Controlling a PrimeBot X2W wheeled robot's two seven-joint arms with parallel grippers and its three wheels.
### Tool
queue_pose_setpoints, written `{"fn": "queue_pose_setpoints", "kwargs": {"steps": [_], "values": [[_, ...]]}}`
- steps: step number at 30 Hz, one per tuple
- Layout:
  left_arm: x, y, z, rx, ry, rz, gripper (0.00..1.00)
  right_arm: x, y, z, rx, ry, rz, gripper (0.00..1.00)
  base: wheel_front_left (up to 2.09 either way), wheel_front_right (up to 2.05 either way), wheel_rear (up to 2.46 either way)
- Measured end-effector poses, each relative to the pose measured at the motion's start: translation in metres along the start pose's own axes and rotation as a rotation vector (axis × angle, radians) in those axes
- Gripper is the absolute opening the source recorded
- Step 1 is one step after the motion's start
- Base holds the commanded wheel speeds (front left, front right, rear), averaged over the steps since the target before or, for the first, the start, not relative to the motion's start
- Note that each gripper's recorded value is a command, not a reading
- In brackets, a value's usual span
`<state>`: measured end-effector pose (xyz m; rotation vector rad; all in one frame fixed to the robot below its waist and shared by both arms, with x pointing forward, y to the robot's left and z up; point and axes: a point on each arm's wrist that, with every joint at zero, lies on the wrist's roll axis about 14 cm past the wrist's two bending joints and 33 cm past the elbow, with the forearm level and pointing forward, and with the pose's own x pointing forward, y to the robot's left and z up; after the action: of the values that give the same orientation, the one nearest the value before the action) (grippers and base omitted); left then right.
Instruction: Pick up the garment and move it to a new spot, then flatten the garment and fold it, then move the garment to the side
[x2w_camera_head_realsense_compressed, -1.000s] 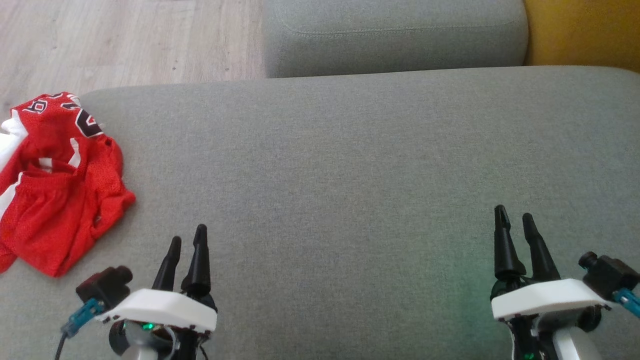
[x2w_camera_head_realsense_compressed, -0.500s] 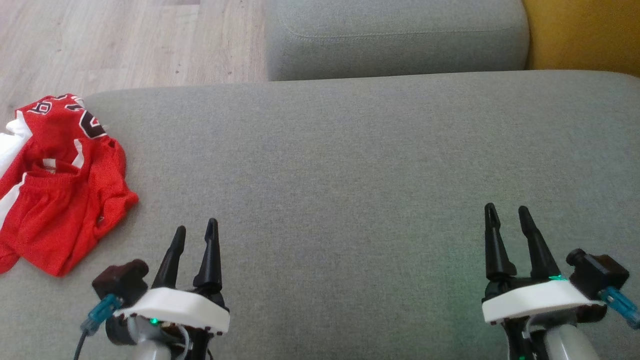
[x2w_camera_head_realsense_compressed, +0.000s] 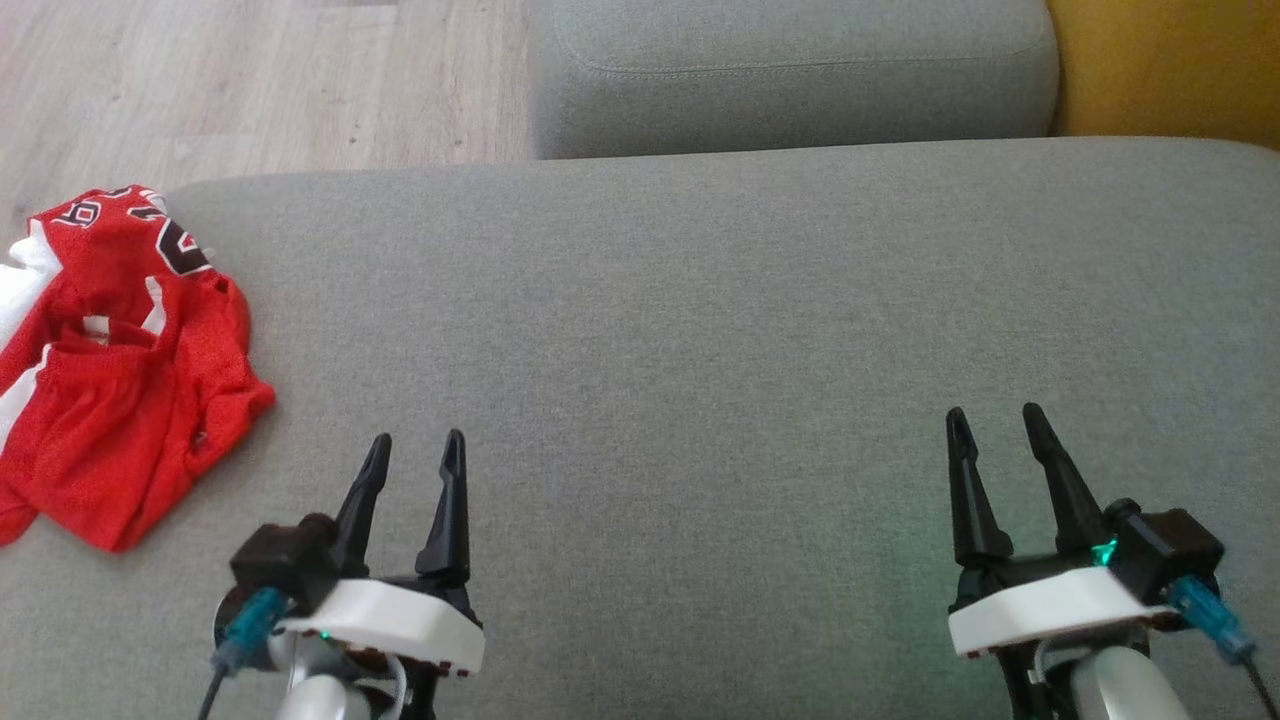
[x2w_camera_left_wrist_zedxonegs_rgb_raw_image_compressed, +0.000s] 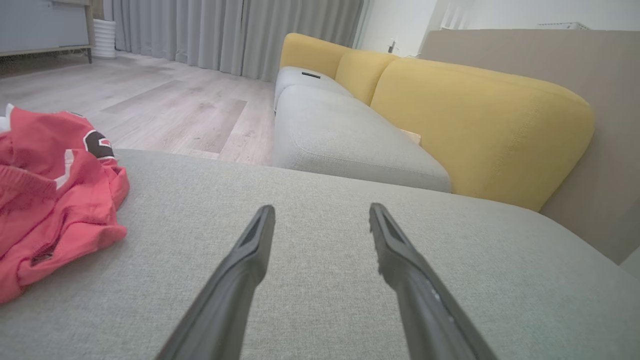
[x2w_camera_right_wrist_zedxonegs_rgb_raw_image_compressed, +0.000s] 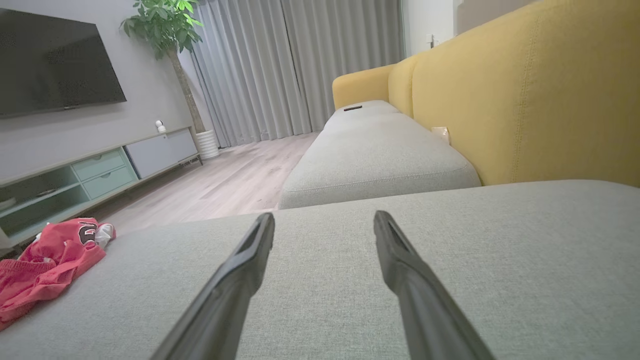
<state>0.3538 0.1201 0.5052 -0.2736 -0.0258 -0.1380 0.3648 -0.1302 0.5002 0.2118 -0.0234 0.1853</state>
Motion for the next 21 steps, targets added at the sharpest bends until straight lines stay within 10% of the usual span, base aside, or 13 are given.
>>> {"fn": "queue_pose_setpoints", "kwargs": {"steps": [21], "values": [[-0.002,-0.017,0.011,0.165,-0.062,-0.066,1.0,-0.001,0.001,0.009,-0.16,-0.04,0.022,1.0,0.0,0.0,0.0]]}}
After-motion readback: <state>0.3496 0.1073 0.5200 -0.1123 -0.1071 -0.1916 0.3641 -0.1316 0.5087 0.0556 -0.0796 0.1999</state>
